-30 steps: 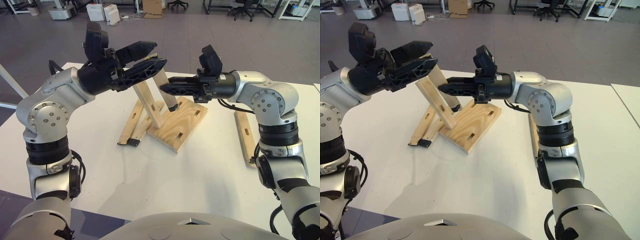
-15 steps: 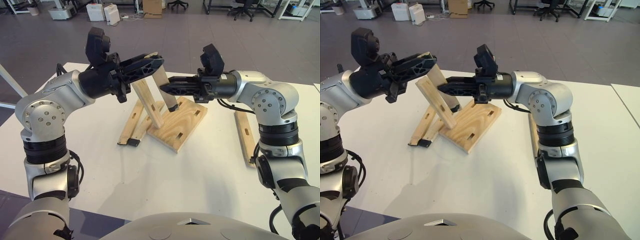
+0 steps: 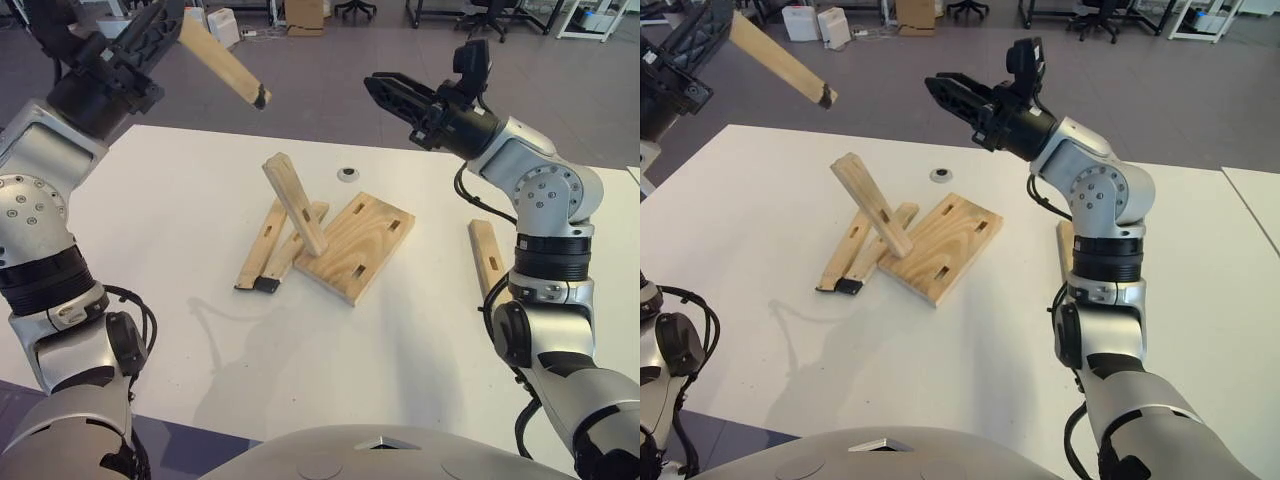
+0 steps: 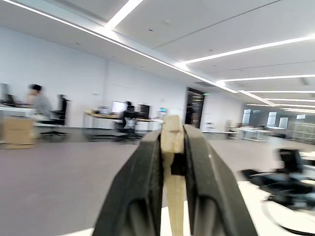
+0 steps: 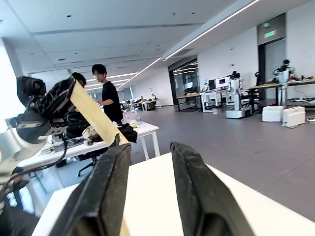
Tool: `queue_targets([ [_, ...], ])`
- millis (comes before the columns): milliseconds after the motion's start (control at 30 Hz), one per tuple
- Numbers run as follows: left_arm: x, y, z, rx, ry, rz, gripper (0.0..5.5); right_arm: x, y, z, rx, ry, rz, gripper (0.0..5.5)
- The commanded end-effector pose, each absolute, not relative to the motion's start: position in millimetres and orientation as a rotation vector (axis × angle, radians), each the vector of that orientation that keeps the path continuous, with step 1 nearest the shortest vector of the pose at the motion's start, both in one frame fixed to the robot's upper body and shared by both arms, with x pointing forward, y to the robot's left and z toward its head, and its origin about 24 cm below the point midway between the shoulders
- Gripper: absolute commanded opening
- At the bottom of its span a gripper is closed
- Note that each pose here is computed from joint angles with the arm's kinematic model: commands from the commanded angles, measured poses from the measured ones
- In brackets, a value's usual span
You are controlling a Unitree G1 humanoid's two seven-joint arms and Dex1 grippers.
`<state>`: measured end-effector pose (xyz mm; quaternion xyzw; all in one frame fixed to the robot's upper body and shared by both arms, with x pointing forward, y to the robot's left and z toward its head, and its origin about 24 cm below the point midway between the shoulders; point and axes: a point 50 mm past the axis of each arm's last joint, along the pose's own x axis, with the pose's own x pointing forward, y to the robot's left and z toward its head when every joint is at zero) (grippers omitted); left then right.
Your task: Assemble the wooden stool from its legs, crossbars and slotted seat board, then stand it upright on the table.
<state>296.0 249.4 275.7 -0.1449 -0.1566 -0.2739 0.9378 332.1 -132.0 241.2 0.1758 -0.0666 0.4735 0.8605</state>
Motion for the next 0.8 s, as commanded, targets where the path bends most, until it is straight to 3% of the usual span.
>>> queue_targets([
  [33,302,261,203,-0.323,-0.103,-0.329,0.40,335,-146,226,0.424,-0.140,0.831,1.51],
  [233,302,231,137,-0.381,0.061,-0.335,0.40,335,-155,219,0.462,-0.146,0.734,1.51],
  [467,308,195,109,-0.318,0.149,-0.439,0.40,333,-157,213,0.476,-0.135,0.703,1.51],
  [800,314,177,96,-0.283,0.186,-0.509,0.40,332,-157,208,0.478,-0.126,0.690,1.51],
])
